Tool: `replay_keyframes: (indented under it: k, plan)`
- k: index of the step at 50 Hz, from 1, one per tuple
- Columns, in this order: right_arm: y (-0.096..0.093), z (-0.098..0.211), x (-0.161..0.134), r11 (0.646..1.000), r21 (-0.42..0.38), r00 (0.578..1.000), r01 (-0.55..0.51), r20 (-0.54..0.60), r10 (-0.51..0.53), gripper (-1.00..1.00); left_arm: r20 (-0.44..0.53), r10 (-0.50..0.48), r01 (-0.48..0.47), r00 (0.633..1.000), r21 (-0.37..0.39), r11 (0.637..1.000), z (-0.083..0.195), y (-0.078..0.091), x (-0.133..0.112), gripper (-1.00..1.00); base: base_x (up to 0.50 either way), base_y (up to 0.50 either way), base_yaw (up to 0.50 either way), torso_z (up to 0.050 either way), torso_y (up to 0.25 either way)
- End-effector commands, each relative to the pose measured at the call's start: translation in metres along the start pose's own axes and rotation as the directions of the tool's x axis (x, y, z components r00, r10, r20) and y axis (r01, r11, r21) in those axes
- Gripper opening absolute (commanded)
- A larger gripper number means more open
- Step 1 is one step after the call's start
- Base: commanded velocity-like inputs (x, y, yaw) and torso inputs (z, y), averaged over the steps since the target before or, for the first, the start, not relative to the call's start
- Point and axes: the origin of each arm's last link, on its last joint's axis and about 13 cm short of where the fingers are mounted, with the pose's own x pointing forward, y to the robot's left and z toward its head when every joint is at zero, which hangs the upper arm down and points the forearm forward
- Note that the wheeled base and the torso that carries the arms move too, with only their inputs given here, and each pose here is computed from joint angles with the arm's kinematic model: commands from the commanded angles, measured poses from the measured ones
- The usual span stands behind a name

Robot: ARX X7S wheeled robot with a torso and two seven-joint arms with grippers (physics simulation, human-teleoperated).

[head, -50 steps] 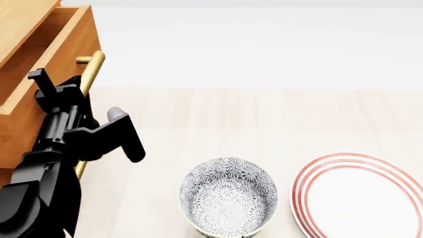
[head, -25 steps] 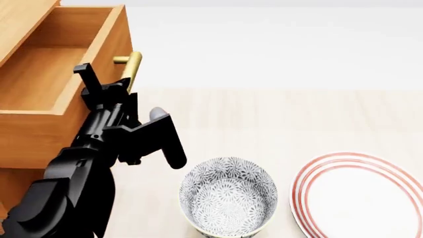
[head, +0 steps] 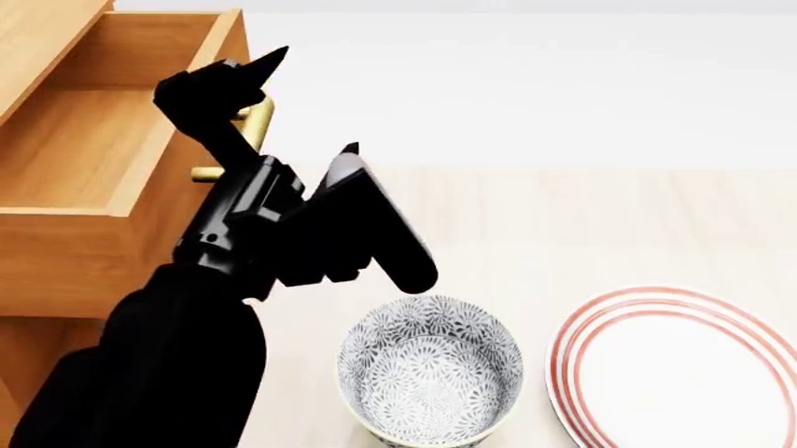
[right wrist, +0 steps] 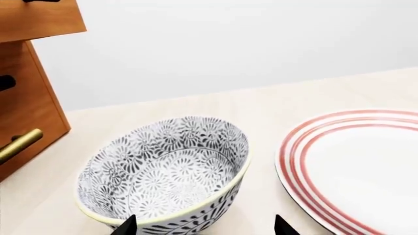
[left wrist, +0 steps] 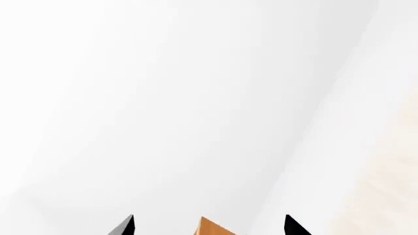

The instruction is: Open the top drawer of the cabinet.

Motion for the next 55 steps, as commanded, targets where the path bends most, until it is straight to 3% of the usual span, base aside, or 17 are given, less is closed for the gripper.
replay_keyframes:
  k: [1,12,18,26,27,30,39,40,42,55]
  plan:
    - [0.001,0.001,0.002,1.000,0.001,1.000,-0.007,0.011,0.007,1.00,0.090,0.031,-0.024,0.995,-0.083,0.996,0.027,0.013,-0.011,1.00,0.00,0.00,0.00,0.000,0.000]
    - [0.001,0.001,0.001,1.000,-0.001,1.000,-0.008,0.012,0.008,1.00,0.099,0.106,-0.091,0.989,-0.141,0.986,0.033,0.036,-0.013,1.00,0.00,0.00,0.00,0.000,0.000]
    - [0.001,0.001,0.002,1.000,-0.001,1.000,-0.004,0.010,0.004,1.00,0.020,0.139,-0.129,0.990,-0.271,0.954,0.028,0.051,-0.007,1.00,0.00,0.00,0.00,0.000,0.000]
    - [0.001,0.001,0.002,1.000,-0.003,1.000,0.002,0.009,-0.002,1.00,-0.108,0.199,-0.226,0.974,-0.433,0.873,0.020,0.080,0.004,1.00,0.00,0.00,0.00,0.000,0.000]
    - [0.001,0.001,0.002,1.000,-0.004,1.000,0.002,0.010,-0.002,1.00,-0.143,0.212,-0.254,0.967,-0.470,0.845,0.019,0.085,0.006,1.00,0.00,0.00,0.00,0.000,0.000]
    - [0.001,0.002,0.002,1.000,-0.005,1.000,0.003,0.009,-0.003,1.00,-0.169,0.179,-0.243,0.969,-0.532,0.811,0.018,0.089,0.008,1.00,0.00,0.00,0.00,0.000,0.000]
    - [0.001,0.002,0.001,1.000,-0.006,1.000,0.001,0.010,-0.001,1.00,-0.188,0.141,-0.226,0.972,-0.573,0.788,0.015,0.088,0.012,1.00,0.00,0.00,0.00,0.000,0.000]
    - [0.001,0.003,0.001,1.000,-0.006,1.000,0.001,0.010,-0.001,1.00,-0.214,0.131,-0.236,0.968,-0.599,0.765,0.013,0.090,0.015,1.00,0.00,0.00,0.00,0.000,0.000]
    - [0.001,0.002,0.001,1.000,-0.006,1.000,0.001,0.010,0.000,1.00,-0.224,0.118,-0.233,0.968,-0.610,0.757,0.012,0.090,0.017,1.00,0.00,0.00,0.00,0.000,0.000]
    - [0.002,0.001,0.001,1.000,-0.007,1.000,-0.006,0.004,0.006,1.00,-0.280,0.082,-0.243,0.957,-0.610,0.755,-0.005,0.085,0.032,1.00,0.00,0.00,0.00,0.000,0.000]
